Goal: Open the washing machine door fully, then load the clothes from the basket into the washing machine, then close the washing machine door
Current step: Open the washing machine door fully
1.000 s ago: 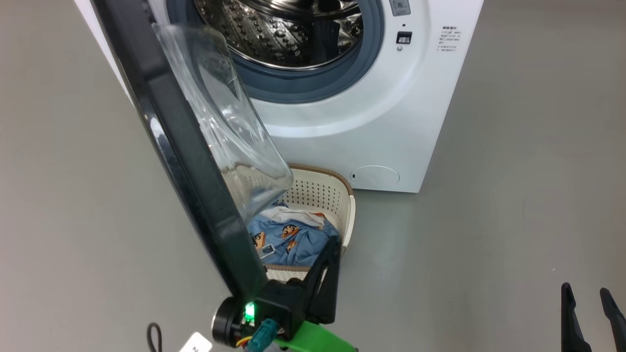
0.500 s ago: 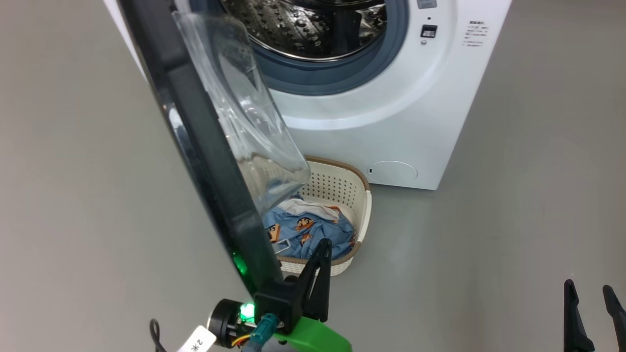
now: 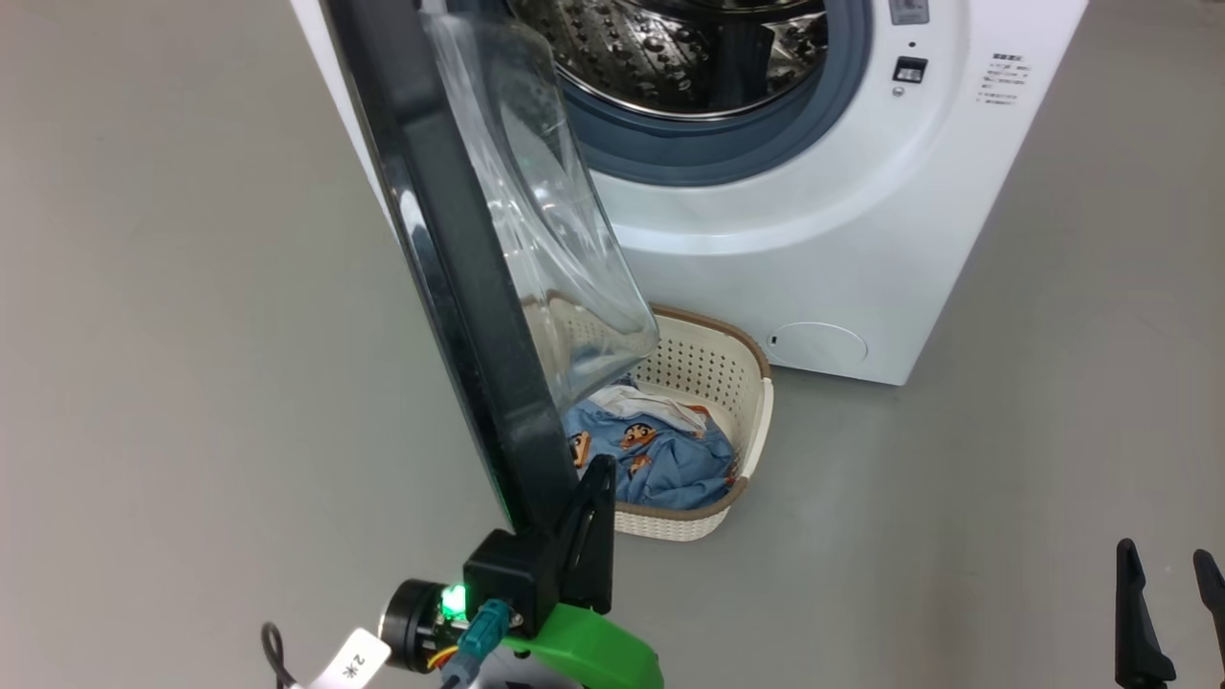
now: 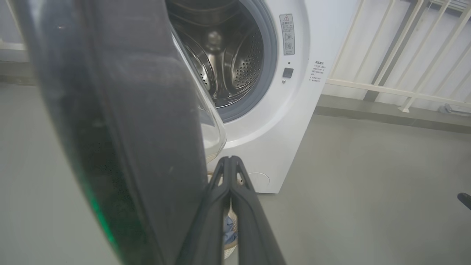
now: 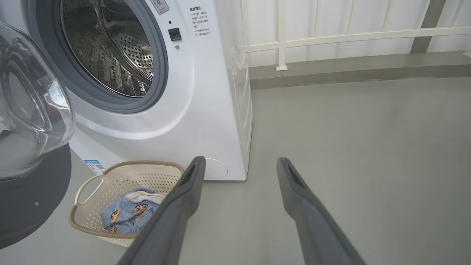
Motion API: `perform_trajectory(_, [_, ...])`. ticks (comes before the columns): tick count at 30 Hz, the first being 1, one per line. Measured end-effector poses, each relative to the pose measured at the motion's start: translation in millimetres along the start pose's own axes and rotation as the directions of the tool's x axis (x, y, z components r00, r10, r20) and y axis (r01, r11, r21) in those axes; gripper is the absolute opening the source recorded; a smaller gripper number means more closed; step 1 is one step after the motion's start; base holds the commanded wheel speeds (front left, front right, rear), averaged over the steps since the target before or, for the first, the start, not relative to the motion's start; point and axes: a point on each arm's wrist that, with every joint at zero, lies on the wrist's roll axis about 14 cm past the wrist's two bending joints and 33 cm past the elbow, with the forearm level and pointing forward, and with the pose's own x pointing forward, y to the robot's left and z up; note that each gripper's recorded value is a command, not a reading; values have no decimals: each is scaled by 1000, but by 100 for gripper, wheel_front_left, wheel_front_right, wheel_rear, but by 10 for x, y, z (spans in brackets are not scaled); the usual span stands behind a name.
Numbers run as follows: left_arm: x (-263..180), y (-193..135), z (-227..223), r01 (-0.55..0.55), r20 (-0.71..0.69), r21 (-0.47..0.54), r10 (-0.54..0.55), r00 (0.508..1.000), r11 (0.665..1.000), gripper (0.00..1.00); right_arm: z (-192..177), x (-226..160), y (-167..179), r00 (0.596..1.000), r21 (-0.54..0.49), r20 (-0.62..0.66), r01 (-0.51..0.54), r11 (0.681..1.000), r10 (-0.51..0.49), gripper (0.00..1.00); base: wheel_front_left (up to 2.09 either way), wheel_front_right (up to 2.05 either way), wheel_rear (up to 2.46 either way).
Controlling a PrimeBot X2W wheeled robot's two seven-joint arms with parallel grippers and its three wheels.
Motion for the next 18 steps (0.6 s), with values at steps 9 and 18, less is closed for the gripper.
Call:
perform_trajectory(9, [-16,110,23,-40,16,-4,40,999,999,0,-22,83,80,1000,-7,-6,-30,1000,30,100,0,0,0])
perform_trajectory(18, [-51,288,51,-106,31,-1,106,994,994,0,-94,215,248,996,-11,-23,-86,996,85,100,0,0,0])
